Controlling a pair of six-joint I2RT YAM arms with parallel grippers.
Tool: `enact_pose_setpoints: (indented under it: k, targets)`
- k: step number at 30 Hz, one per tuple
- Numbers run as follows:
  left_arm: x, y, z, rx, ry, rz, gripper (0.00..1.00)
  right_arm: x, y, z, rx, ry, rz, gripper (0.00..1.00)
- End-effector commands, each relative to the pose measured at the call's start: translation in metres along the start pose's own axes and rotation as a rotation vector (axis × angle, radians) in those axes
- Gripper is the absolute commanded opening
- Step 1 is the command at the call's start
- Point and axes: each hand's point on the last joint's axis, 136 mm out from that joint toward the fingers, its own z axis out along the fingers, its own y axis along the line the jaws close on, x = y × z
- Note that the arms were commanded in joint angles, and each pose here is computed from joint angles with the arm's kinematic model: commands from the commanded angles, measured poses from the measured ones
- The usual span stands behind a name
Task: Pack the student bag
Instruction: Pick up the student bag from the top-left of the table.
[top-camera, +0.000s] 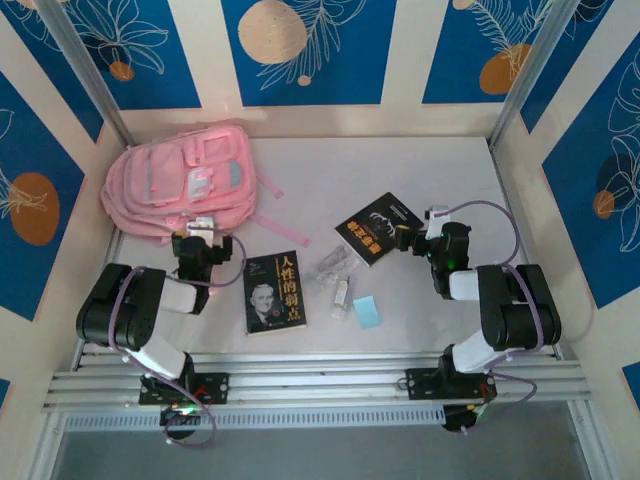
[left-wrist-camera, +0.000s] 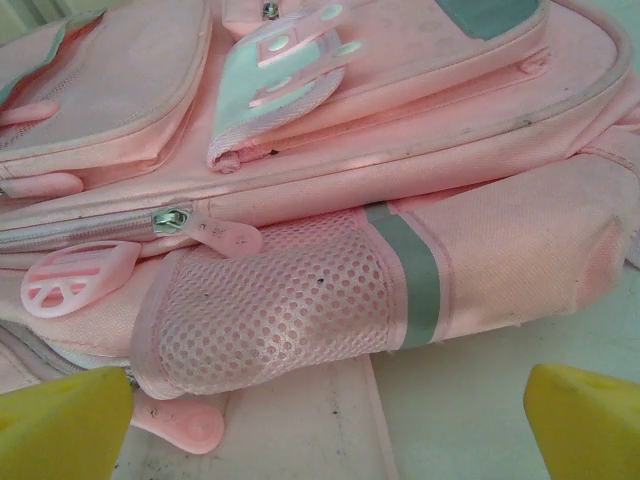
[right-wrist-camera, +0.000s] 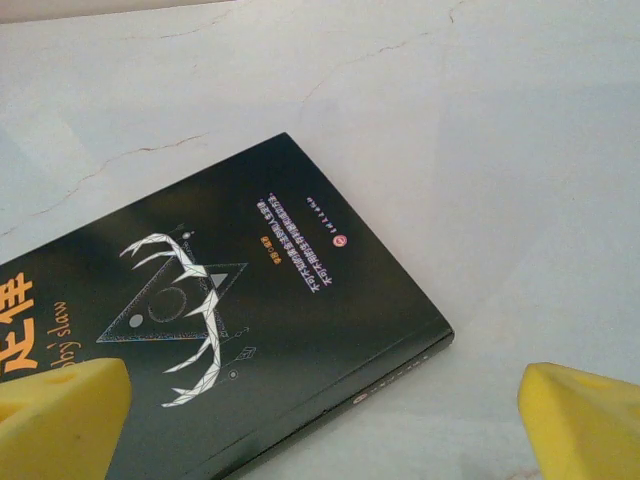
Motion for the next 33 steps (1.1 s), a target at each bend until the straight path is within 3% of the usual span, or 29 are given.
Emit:
enact_pose_setpoints:
  k: [1,23,29,33]
  targets:
    - [-0.020,0.002,0.001,-0.003,-0.060,-0.018,1.00,-0.020,-0.002,0.002,0.004,-0.057,-0.002,0.99]
    - [-0.018,0.004,0.005,0.028,-0.035,-0.050,1.00,-0.020,-0.002,0.001,-0.004,-0.055,0.002,0.99]
    - [-0.030,0.010,-0.003,0.008,-0.035,-0.045,1.00,-0.047,0.005,-0.001,0.060,0.001,-0.044,0.96]
    - [-0.053,0.026,-0.013,-0.051,0.035,-0.075,1.00,-0.076,0.016,0.002,0.082,0.071,0.011,0.94]
